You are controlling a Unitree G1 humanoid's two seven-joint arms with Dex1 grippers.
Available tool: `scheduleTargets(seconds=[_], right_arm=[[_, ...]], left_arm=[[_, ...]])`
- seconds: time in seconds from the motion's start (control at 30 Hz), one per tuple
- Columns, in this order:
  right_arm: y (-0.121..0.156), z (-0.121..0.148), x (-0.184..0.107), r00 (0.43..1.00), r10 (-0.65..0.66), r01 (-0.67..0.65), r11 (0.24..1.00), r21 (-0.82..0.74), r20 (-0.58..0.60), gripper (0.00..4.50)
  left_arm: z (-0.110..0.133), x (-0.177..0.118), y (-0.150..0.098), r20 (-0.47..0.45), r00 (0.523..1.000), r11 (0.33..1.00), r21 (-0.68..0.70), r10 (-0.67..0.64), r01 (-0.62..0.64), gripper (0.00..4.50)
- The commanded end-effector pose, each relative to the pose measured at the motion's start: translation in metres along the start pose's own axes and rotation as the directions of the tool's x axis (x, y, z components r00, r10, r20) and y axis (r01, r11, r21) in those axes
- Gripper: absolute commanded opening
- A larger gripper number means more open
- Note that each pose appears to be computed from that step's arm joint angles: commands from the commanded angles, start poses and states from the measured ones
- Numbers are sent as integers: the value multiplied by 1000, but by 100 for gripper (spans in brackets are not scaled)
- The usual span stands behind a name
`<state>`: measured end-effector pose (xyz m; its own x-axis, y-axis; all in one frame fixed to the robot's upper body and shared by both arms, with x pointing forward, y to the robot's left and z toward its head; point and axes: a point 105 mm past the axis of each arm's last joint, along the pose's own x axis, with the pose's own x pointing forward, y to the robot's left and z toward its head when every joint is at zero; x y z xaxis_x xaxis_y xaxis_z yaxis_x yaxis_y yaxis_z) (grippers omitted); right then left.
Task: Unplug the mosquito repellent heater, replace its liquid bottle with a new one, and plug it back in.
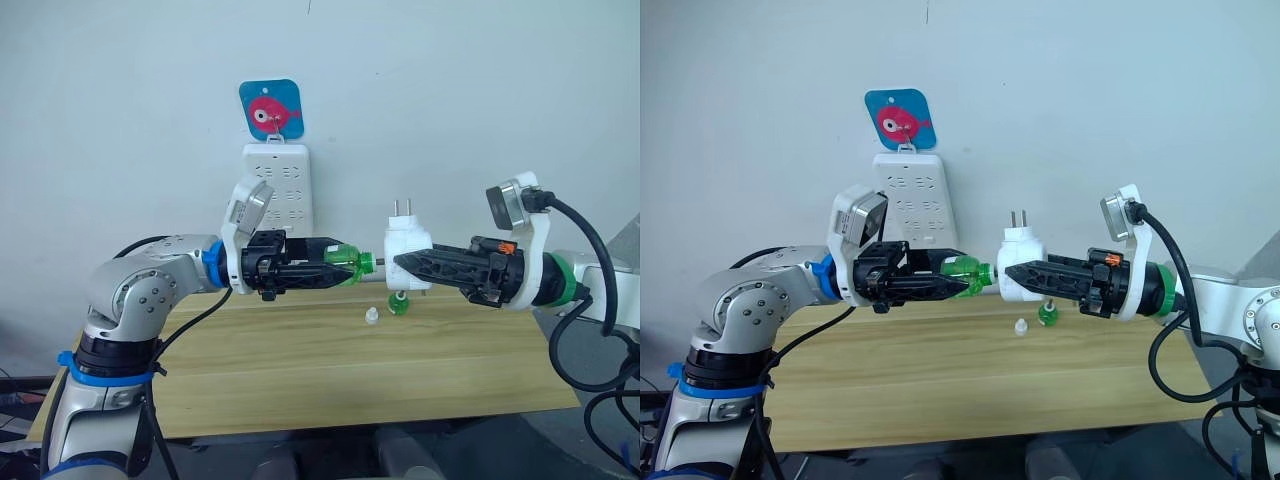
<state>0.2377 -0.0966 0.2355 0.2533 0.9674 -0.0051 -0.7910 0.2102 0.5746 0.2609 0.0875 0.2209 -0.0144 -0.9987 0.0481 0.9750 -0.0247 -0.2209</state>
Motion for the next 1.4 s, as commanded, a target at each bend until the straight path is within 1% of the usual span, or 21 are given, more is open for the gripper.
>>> scheduleTargets(seconds=[0.03, 0.23, 0.4, 0.7, 0.9, 1.03, 1.17, 1.27, 1.4], right_arm=[[12, -1, 5, 999, 50, -50, 999, -20, -9, 299], [10, -2, 5, 999, 32, -33, 999, -33, -15, 299], [12, -6, 6, 998, 40, -43, 998, -52, -44, 299], [11, -6, 7, 998, 38, -41, 997, -66, -49, 299], [13, -9, 9, 997, 47, -52, 996, -68, -64, 299], [11, -8, 10, 998, 39, -44, 996, -74, -59, 299], [7, -9, 8, 998, 21, -26, 997, -78, -61, 299], [4, -7, 5, 998, 10, -15, 997, -80, -56, 299], [5, -7, 5, 998, 19, -23, 996, -81, -60, 299]], left_arm=[[10, 6, -8, 12, 999, 998, 51, -47, 46, 228], [12, 9, -9, 16, 999, 997, 52, -51, 50, 228], [14, 10, -7, 22, 999, 998, 48, -44, 43, 228], [8, 10, -7, -35, 998, 997, 67, -46, 48, 228], [10, 15, -4, -14, 999, 996, 80, -47, 48, 228], [9, 16, -5, -17, 998, 995, 79, -60, 61, 228], [8, 15, -7, -26, 997, 995, 76, -66, 68, 228], [5, 10, -7, -50, 997, 995, 78, -53, 57, 228], [4, 10, -6, -57, 997, 995, 83, -51, 55, 228]])
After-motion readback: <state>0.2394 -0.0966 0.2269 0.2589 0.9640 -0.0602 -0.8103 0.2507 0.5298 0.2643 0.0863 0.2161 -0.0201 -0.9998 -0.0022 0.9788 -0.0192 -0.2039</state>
